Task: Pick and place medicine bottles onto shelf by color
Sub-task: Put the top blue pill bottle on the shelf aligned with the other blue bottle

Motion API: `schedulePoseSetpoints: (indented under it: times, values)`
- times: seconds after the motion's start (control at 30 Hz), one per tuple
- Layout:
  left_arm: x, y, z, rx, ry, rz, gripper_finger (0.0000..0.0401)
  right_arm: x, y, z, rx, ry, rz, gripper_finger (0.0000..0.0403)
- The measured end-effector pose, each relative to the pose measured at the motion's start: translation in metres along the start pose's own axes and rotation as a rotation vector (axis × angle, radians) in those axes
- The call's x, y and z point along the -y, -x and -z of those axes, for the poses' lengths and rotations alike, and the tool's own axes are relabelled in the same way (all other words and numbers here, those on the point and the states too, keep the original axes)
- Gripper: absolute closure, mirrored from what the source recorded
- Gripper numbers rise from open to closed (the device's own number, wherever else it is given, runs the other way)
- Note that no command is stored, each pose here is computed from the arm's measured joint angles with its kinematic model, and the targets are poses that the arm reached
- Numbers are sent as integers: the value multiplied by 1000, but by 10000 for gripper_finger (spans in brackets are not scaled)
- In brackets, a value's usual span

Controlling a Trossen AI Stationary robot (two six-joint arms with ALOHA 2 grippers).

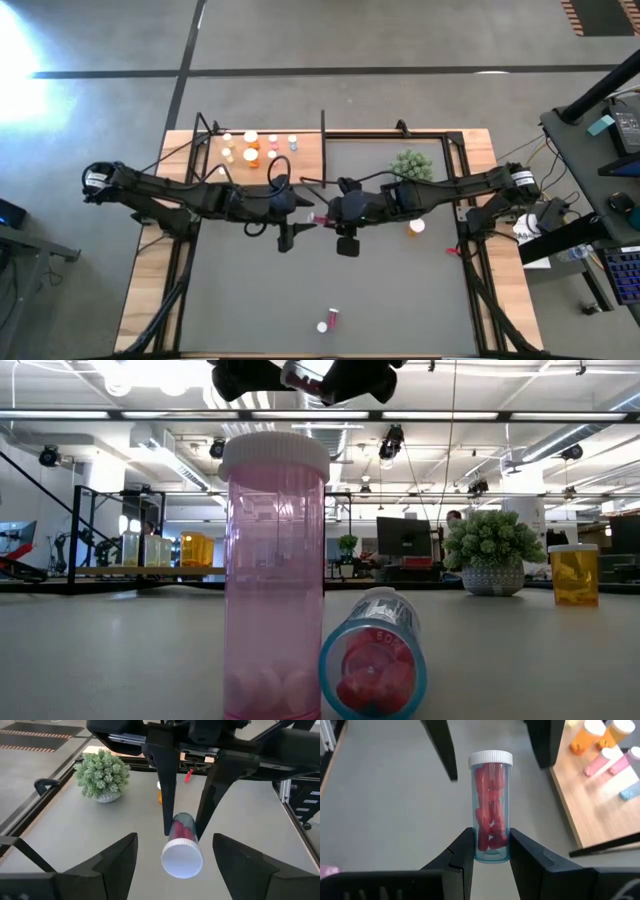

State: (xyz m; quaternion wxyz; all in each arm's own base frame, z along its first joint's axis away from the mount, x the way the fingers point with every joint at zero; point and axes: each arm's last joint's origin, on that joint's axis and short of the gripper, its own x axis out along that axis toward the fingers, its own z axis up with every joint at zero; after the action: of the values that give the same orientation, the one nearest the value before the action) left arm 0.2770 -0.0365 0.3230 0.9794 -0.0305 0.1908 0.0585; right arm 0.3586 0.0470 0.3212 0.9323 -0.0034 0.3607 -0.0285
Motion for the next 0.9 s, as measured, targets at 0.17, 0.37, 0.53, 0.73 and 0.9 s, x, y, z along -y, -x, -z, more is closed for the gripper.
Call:
schedulePoseSetpoints:
  times: [0.17, 0.37, 0.53, 0.73, 0.9]
  values:
    - [0, -1, 1, -3, 5, -1, 159, 0, 0, -3, 30, 0, -3, 309]
    - [0, -1, 1, -4, 6, 0, 163, 0, 0, -3, 32, -5, -3, 309]
    - [0, -1, 1, -5, 6, 2, 205, 0, 0, -3, 32, -5, -3, 309]
    - [0, -1, 1, -8, 6, 5, 255, 0, 0, -3, 32, -5, -3, 309]
    - [0, -1, 1, -10, 5, 8, 280, 0, 0, -3, 33, 19, -3, 309]
